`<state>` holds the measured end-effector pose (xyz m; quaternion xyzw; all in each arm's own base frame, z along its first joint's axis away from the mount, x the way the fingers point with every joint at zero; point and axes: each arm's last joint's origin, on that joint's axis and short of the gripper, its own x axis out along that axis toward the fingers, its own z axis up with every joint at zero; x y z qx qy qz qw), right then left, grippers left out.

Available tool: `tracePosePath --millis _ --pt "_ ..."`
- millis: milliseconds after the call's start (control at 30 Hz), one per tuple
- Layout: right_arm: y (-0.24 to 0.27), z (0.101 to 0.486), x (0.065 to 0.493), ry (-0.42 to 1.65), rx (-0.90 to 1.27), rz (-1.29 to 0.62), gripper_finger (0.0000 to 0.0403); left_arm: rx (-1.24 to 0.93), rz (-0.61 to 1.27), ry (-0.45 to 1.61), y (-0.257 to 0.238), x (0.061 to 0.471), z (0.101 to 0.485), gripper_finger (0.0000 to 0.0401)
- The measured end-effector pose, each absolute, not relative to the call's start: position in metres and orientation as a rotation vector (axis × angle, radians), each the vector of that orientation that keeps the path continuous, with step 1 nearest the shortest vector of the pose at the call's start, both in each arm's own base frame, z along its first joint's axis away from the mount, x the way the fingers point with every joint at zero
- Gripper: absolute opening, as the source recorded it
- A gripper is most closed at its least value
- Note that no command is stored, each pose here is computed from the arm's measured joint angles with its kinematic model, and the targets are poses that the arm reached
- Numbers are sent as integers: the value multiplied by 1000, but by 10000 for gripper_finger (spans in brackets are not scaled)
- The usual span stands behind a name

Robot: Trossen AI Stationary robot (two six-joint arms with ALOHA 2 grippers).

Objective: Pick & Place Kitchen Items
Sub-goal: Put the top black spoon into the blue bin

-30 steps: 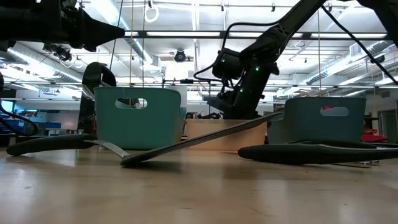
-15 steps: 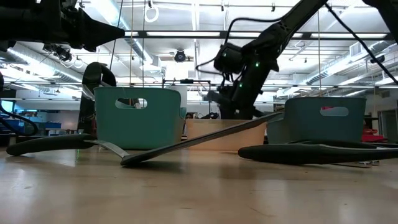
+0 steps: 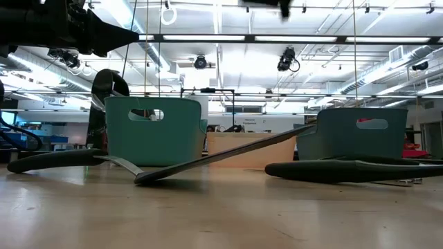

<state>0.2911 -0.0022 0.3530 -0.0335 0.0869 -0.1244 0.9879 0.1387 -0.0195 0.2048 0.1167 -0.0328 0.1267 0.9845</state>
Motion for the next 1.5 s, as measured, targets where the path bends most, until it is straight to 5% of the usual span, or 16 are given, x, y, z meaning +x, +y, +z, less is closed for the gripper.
tracePosePath --millis 167,367,600,833,1167,1500 --pt "28 362 223 -62 -107 -147 11 234 255 -66 -19 139 205 15" --pt "42 303 171 -181 -35 -110 5 234 255 -66 -19 139 205 15" --pt "40 227 149 -147 107 -232 3 235 255 -66 -19 139 205 15" --pt "40 226 152 -85 136 -269 2 235 255 -66 -19 139 205 15" --pt "53 268 184 644 272 -461 46 237 254 -60 -20 139 204 16" --pt "77 231 225 1286 348 -680 179 246 251 -37 -20 139 202 16"
